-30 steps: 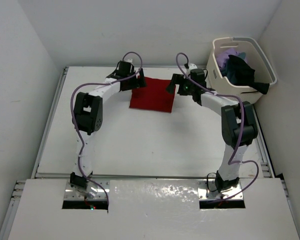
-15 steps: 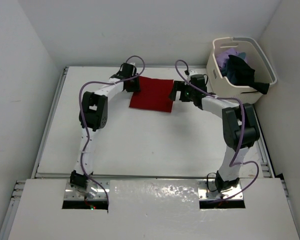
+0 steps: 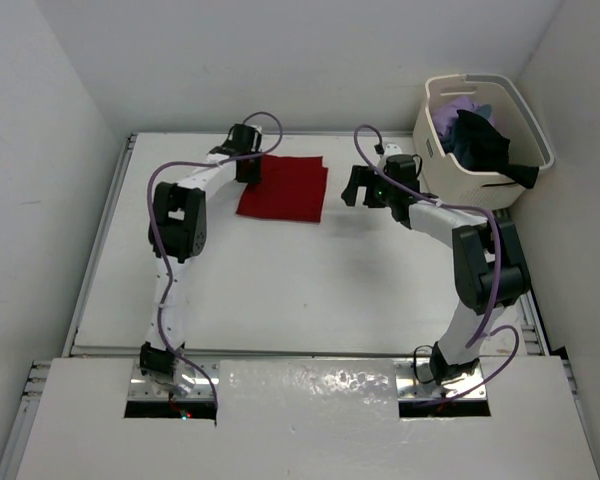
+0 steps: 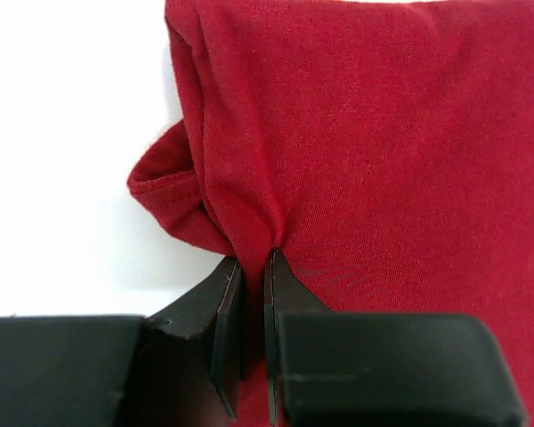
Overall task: Fold and stack the t-shirts
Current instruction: Put the neatly folded tshirt into the corner of the board with the left arm
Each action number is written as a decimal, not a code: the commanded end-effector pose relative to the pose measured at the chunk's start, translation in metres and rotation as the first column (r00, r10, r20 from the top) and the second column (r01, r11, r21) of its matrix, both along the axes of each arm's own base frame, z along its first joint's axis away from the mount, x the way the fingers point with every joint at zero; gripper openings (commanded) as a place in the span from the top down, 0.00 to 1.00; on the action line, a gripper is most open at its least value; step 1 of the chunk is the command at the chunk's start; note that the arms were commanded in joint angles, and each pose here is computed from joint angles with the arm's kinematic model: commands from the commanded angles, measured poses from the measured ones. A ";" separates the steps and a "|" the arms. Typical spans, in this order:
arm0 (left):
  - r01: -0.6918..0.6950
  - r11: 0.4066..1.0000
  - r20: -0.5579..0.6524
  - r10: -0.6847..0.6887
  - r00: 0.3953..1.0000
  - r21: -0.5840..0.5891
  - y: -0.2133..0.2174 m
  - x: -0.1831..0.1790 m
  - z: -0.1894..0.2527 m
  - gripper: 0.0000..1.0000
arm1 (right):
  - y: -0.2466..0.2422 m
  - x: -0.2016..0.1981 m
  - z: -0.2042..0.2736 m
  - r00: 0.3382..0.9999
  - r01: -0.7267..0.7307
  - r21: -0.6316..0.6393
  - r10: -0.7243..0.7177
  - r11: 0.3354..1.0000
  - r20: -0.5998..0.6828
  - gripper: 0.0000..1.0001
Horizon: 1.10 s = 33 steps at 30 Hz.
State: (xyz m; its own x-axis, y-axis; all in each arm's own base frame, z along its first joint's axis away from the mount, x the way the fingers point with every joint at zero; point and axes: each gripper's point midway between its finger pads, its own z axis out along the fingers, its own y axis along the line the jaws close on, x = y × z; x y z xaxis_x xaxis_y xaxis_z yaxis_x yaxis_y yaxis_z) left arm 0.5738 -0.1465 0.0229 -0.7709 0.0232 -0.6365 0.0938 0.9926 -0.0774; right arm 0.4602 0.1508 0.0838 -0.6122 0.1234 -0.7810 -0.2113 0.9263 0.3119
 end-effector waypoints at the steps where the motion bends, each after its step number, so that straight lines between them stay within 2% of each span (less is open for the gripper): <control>1: -0.075 0.978 0.053 0.066 0.996 0.193 0.088 0.006 0.039 1.00 | -0.004 0.009 0.024 0.995 0.012 -0.009 -0.011 1.000 0.095 0.01; 7: -0.200 0.928 0.059 0.191 0.980 0.316 0.172 0.008 0.042 1.00 | 0.002 0.016 0.022 0.994 0.005 0.025 -0.008 1.000 0.110 0.01; 12: -0.302 0.903 0.085 0.290 0.953 0.304 0.229 0.014 0.053 1.00 | 0.008 0.023 0.021 0.994 -0.008 0.043 0.003 0.999 0.107 0.01; 14: -0.323 0.894 0.103 0.306 0.946 0.312 0.240 0.016 0.057 1.00 | 0.010 0.024 0.020 0.994 -0.014 0.047 0.009 0.999 0.106 0.01; 15: -0.364 0.871 0.125 0.342 0.932 0.332 0.251 0.016 0.063 1.00 | 0.011 0.025 0.020 0.995 -0.014 0.054 0.008 0.998 0.103 0.01; 23: -0.385 0.836 0.204 0.329 0.922 0.392 0.281 0.034 0.076 1.00 | 0.017 0.028 0.019 0.995 -0.034 0.074 0.027 0.997 0.098 0.01; 33: -0.434 0.805 0.258 0.355 0.899 0.404 0.312 0.050 0.074 1.00 | 0.018 0.028 0.024 0.993 -0.038 0.077 0.029 0.996 0.112 0.01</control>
State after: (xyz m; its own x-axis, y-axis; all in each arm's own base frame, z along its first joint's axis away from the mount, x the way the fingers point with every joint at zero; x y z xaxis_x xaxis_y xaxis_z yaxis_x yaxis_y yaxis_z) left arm 0.6049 0.1425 0.0668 -0.7361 0.0274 -0.6764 -0.2770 0.8995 0.3380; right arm 0.4710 0.1615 0.0726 -0.6084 0.1431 -0.7806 -0.2358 0.9066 0.3499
